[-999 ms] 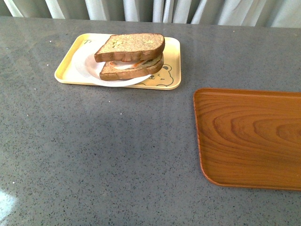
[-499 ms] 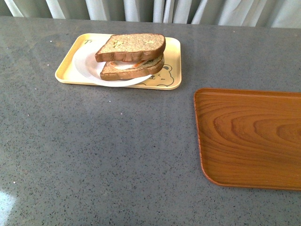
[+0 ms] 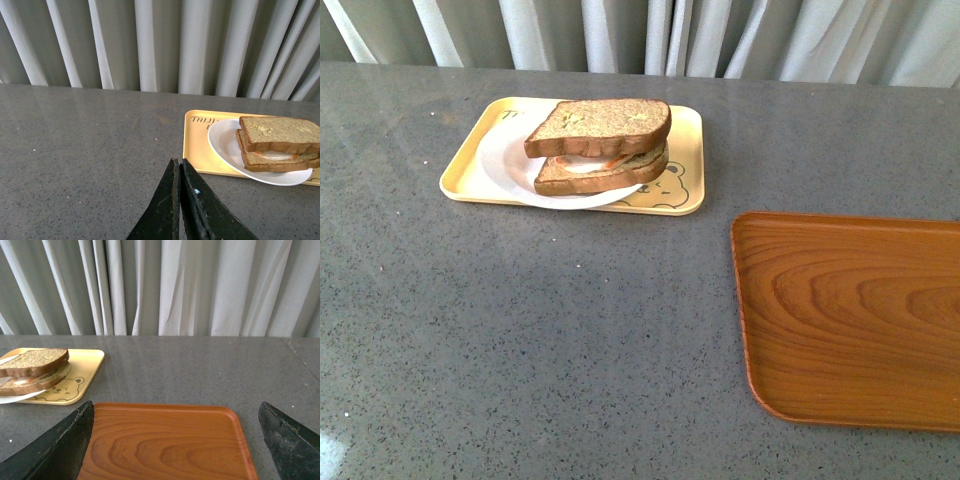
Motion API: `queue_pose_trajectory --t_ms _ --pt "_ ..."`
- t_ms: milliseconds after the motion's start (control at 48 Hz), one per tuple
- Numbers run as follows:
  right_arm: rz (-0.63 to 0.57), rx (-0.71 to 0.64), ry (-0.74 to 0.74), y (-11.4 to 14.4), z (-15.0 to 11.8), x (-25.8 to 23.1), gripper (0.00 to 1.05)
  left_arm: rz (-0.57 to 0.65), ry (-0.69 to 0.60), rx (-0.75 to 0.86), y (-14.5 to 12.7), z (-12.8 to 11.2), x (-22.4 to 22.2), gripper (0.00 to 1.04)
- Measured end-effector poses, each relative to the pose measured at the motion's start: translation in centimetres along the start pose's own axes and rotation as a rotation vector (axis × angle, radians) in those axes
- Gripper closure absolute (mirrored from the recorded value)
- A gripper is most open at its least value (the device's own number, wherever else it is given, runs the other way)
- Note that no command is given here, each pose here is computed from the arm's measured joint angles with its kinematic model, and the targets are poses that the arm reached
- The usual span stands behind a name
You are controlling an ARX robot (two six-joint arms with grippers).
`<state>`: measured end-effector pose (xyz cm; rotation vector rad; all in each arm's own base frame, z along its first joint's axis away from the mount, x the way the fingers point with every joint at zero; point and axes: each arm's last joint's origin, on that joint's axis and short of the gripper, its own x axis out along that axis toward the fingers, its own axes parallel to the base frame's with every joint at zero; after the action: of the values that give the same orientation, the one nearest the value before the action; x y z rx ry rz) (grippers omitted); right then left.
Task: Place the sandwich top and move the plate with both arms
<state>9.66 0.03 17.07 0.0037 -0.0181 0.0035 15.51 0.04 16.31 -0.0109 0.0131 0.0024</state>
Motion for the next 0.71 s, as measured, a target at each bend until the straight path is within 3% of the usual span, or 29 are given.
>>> queue_pose_trajectory --t_ms 708 --pt "0.000 0.000 0.000 0.0 0.0 0.0 0.09 0.000 -0.025 0.000 0.0 0.7 -3.0 1.03"
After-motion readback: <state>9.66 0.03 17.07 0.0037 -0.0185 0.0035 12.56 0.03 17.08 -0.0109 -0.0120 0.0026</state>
